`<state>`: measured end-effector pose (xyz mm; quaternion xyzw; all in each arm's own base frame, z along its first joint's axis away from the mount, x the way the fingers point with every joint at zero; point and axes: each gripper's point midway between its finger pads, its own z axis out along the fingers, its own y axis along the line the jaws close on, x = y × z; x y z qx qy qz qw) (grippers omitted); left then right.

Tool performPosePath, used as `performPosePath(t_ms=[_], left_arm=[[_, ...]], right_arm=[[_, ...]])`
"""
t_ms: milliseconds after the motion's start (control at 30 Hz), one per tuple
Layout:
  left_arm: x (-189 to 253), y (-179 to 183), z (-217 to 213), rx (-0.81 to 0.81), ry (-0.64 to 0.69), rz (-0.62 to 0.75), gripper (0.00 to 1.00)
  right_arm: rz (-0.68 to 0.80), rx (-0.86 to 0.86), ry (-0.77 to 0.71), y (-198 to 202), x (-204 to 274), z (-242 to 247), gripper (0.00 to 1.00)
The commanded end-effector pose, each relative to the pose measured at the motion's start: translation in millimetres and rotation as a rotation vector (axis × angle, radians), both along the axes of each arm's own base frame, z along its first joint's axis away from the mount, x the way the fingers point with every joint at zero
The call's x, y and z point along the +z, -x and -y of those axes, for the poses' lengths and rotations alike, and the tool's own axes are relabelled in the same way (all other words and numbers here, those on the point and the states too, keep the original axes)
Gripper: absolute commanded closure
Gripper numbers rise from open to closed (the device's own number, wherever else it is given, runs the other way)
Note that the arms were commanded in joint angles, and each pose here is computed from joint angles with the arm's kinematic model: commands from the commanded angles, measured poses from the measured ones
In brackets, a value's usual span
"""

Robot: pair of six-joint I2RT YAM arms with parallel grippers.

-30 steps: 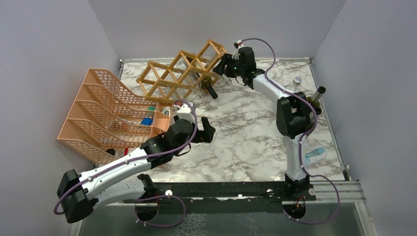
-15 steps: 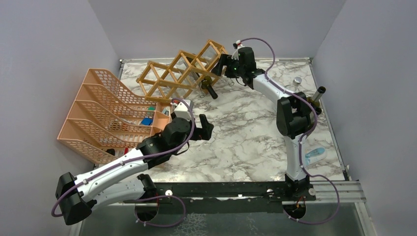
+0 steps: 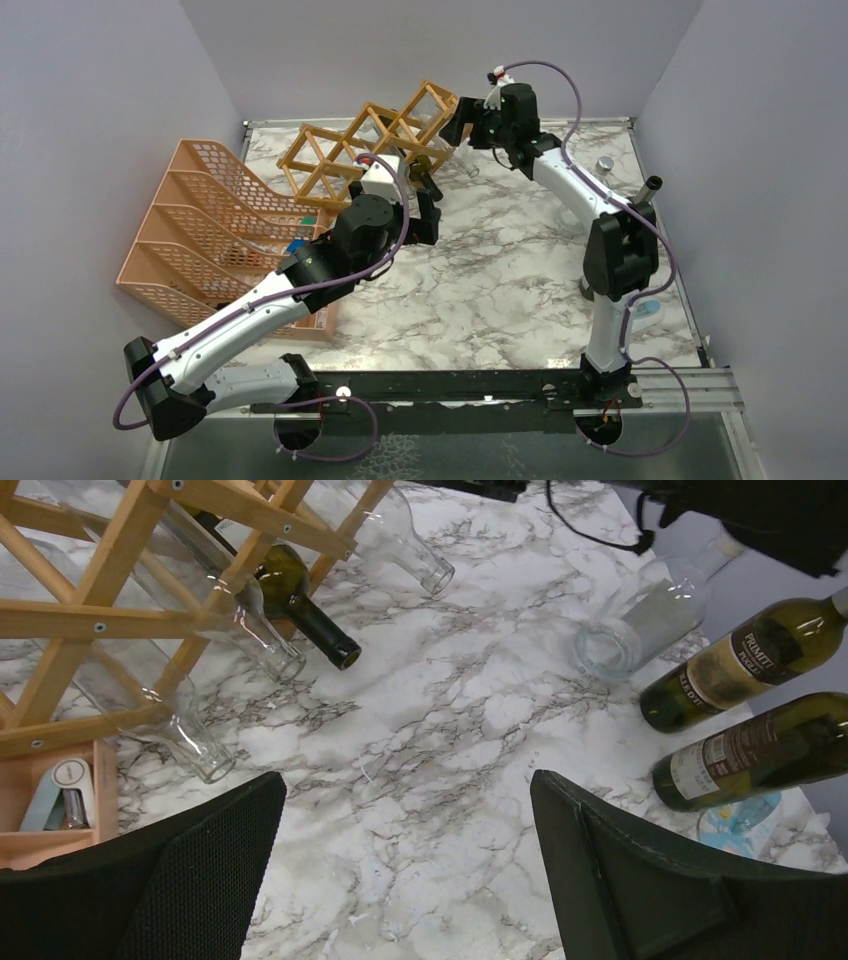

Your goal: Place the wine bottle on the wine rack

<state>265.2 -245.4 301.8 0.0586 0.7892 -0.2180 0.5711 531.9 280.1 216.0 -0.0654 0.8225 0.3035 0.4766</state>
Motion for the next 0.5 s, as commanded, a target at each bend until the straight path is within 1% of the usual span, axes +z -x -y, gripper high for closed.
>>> performPosePath(t_ms=[0, 333, 467], left_arm=[[10.9, -3.9, -11.1, 0.016, -0.059, 0.026, 0.01], [15.5, -6.4, -19.1, 0.032, -0.056, 0.038, 0.01], [13.8, -7.4, -20.5, 0.033, -0.058, 0.035, 0.01]], right_arm=[[0.119, -0.035, 0.013, 18.7, 61.4, 22.0, 0.08], [0.209, -0.050, 0.058, 55.8, 100.3, 46.3, 0.10], [0.203, -0.069, 0.097, 59.3, 88.4, 54.4, 0.10]])
